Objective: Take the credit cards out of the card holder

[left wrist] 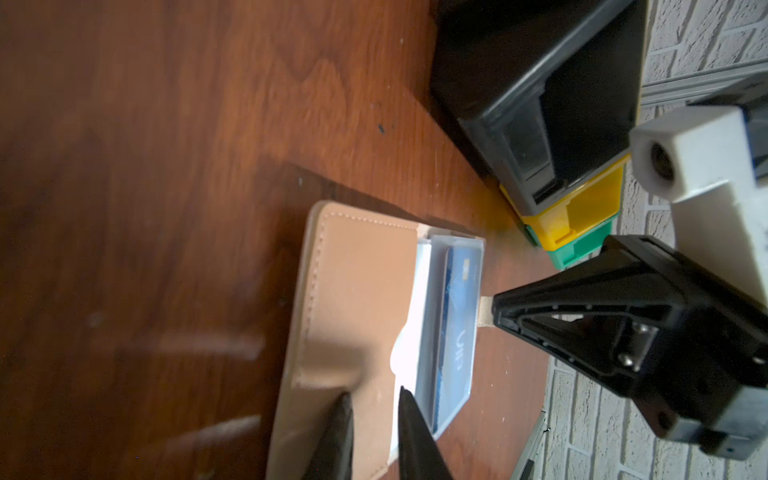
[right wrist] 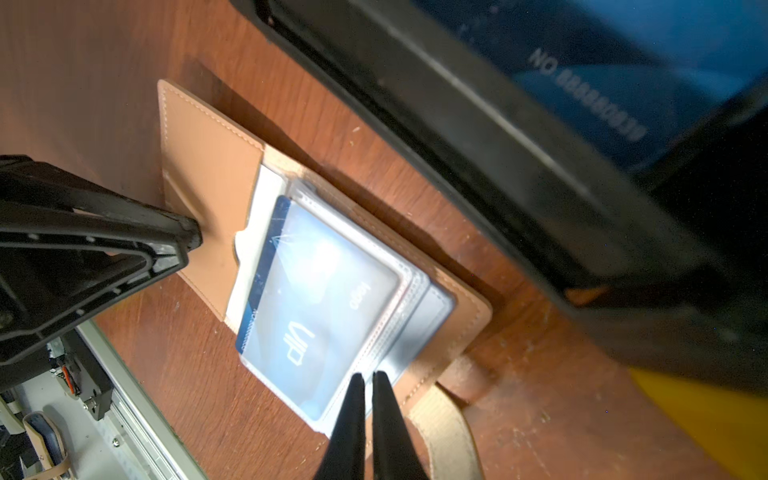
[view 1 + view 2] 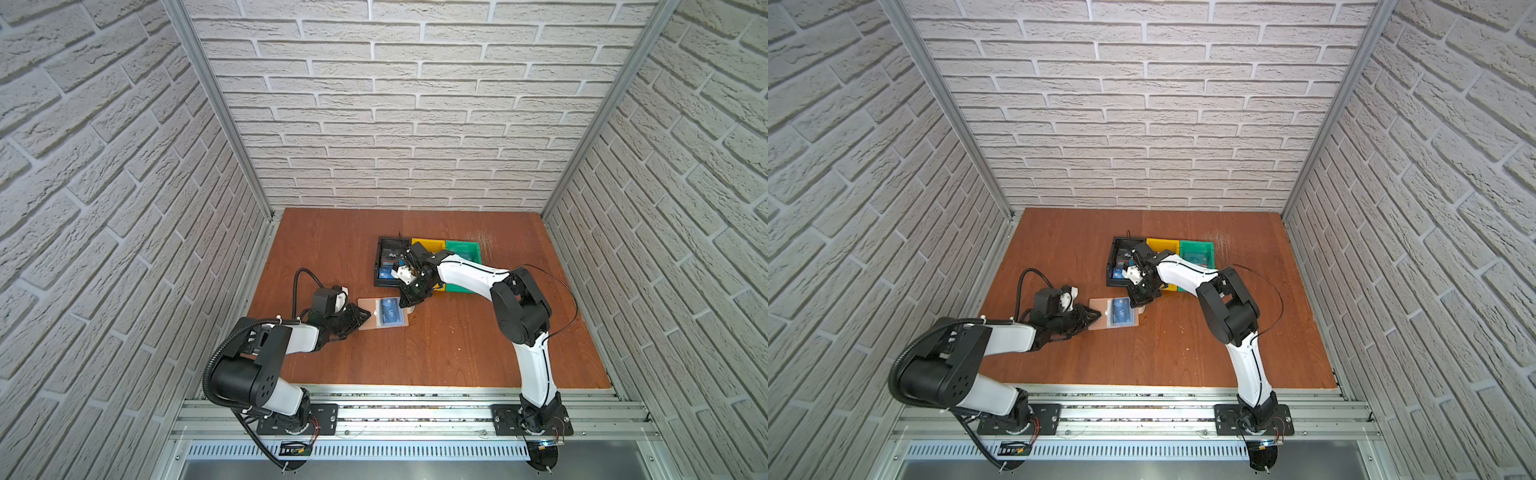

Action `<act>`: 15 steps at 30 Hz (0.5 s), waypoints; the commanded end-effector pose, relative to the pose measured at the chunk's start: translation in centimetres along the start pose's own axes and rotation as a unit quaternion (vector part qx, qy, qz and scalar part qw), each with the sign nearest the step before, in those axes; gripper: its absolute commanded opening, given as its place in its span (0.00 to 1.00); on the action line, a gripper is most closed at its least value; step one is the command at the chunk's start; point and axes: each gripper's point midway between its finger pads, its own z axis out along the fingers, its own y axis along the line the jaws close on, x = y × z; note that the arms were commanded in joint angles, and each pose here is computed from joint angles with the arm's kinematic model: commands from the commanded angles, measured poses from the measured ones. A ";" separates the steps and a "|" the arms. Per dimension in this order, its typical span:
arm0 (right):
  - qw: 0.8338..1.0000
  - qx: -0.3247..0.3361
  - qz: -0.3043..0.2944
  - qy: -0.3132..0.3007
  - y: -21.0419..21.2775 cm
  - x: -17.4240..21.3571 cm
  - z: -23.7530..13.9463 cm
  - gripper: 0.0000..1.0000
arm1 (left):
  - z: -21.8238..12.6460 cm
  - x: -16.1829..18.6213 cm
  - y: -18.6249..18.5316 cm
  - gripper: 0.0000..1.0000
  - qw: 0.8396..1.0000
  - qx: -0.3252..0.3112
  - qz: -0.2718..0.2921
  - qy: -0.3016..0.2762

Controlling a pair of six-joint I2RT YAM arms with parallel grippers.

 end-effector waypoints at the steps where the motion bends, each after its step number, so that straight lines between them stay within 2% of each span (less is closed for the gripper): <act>1: 1.000 -0.002 -0.004 -0.009 0.6 -0.8 -0.1 0.09 | 0.4 -0.1 0.1 0.22 1.000 -0.002 0.002 -0.001; 15: 0.999 0.031 -0.004 0.030 0.0 0.8 2.9 0.09 | 0.4 0.1 0.2 0.22 1.000 0.000 0.000 -0.002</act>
